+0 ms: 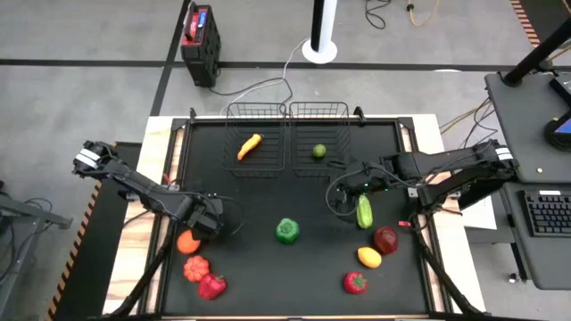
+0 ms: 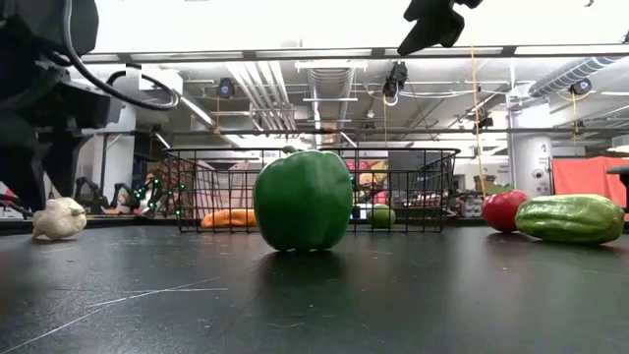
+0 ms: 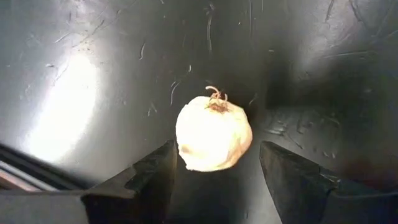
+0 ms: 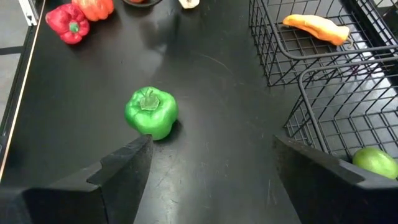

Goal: Sort produce into baskets
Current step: Put the white garlic into the left wire basket

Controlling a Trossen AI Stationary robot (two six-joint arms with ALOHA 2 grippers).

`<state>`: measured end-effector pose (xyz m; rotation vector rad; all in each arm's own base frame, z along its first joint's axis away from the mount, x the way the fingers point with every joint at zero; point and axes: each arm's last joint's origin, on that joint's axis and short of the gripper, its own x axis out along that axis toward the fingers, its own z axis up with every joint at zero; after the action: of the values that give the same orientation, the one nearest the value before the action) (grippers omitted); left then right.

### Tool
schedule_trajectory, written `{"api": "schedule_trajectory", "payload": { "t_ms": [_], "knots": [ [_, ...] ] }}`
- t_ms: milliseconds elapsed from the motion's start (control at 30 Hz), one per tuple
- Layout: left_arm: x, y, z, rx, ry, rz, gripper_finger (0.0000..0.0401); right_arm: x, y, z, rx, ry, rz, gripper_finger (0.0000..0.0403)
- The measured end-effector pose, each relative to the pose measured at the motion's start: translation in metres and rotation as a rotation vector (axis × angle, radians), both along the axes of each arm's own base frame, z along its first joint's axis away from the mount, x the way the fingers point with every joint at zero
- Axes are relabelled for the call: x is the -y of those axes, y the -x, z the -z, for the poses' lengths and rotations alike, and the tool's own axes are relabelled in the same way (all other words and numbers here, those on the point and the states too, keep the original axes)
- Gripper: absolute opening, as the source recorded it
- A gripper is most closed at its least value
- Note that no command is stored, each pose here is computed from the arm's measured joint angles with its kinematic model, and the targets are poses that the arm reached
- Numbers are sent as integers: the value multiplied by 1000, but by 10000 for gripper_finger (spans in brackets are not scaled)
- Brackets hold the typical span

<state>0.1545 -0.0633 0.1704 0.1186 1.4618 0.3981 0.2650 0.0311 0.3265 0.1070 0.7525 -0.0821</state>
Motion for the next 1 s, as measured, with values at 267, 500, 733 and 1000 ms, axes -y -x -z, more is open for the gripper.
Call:
{"api": "schedule_trajectory", "payload": {
  "t_ms": [267,500,733,1000],
  "knots": [
    [-3,0,13,42,18,-14,214,0,0,0,0,0,0,319],
    [-2,-1,14,61,22,-22,182,0,0,0,0,0,0,321],
    [-1,-2,12,71,35,-45,130,0,0,0,0,-3,3,317],
    [7,-20,-26,128,70,-5,120,0,0,0,-1,-5,5,315]
  ]
}}
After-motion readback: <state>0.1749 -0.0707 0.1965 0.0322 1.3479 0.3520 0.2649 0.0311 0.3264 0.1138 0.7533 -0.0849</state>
